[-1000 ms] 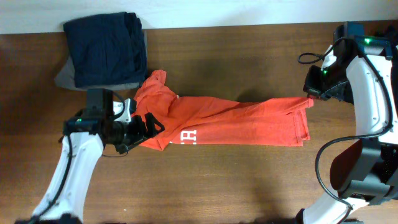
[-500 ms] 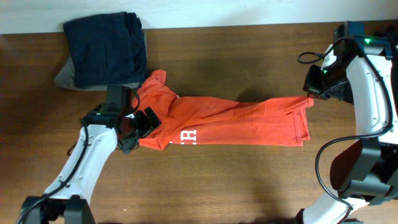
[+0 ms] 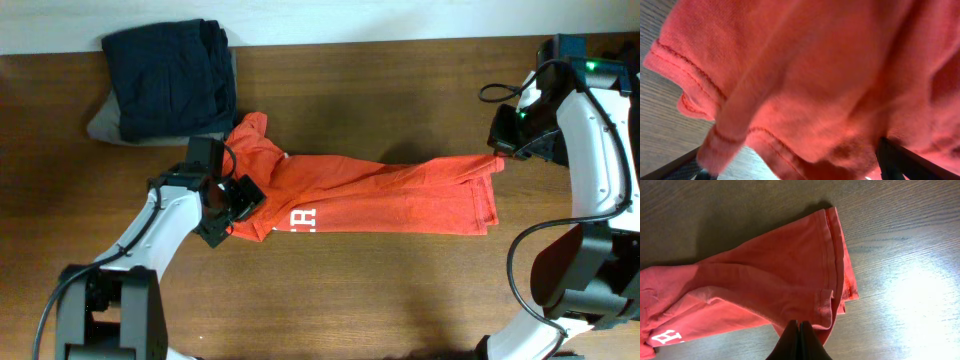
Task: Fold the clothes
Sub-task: 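Grasp the left end of the red T-shirt with the left gripper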
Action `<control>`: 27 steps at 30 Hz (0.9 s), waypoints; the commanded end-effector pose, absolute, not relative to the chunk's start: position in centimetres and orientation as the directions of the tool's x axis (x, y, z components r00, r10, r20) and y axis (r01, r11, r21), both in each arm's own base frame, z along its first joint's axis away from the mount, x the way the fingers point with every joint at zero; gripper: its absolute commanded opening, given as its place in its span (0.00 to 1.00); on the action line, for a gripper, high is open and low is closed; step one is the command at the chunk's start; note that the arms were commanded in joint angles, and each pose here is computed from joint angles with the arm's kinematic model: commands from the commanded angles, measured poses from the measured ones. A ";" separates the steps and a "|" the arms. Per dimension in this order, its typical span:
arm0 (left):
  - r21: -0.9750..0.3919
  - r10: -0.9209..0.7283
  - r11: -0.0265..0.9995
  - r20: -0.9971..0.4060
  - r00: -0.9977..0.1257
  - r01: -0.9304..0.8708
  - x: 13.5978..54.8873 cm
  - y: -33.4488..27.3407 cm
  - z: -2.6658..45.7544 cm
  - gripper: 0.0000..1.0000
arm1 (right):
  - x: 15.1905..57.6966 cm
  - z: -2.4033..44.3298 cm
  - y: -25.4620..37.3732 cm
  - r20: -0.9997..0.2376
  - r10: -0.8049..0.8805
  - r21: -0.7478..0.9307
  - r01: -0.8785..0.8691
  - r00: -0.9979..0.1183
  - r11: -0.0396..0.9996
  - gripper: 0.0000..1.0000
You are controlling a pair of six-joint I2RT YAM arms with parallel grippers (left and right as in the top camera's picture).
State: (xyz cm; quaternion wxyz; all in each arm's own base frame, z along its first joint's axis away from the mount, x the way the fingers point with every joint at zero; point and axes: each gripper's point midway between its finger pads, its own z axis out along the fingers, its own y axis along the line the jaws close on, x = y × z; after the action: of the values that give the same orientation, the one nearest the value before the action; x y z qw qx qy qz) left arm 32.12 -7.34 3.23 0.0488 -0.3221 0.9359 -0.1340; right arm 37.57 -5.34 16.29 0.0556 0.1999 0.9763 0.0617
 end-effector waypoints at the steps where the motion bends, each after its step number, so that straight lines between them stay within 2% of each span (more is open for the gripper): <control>1: -0.267 -0.623 0.755 -0.005 -0.782 -0.600 32.4 -7.2 2.7 0.95 | 37.5 17.0 -5.5 -0.100 0.409 0.152 0.392 -0.907 0.907 0.04; 15: -0.295 -0.608 0.765 -0.038 -0.793 -0.572 32.6 -7.3 4.2 0.89 | 37.7 17.0 -5.5 -0.108 0.406 0.153 0.388 -0.908 0.909 0.04; 18: -0.302 -0.608 0.765 -0.044 -0.793 -0.570 32.6 -7.3 4.5 0.78 | 37.7 17.0 -5.5 -0.108 0.406 0.153 0.388 -0.908 0.909 0.04; 21: -0.301 -0.608 0.765 -0.044 -0.793 -0.570 32.6 -7.3 4.5 0.73 | 37.7 17.0 -5.5 -0.108 0.406 0.153 0.388 -0.908 0.909 0.04; 27: -0.304 -0.608 0.765 -0.047 -0.793 -0.568 32.7 -7.3 4.5 0.56 | 37.7 17.0 -5.5 -0.108 0.406 0.153 0.388 -0.908 0.909 0.04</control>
State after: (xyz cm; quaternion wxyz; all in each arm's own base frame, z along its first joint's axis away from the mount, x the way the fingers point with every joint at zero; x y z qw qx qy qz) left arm 32.18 -7.33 3.53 0.0532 -0.3216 0.9356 -0.1355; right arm 37.68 -5.36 16.30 0.0579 0.1996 0.9762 0.0617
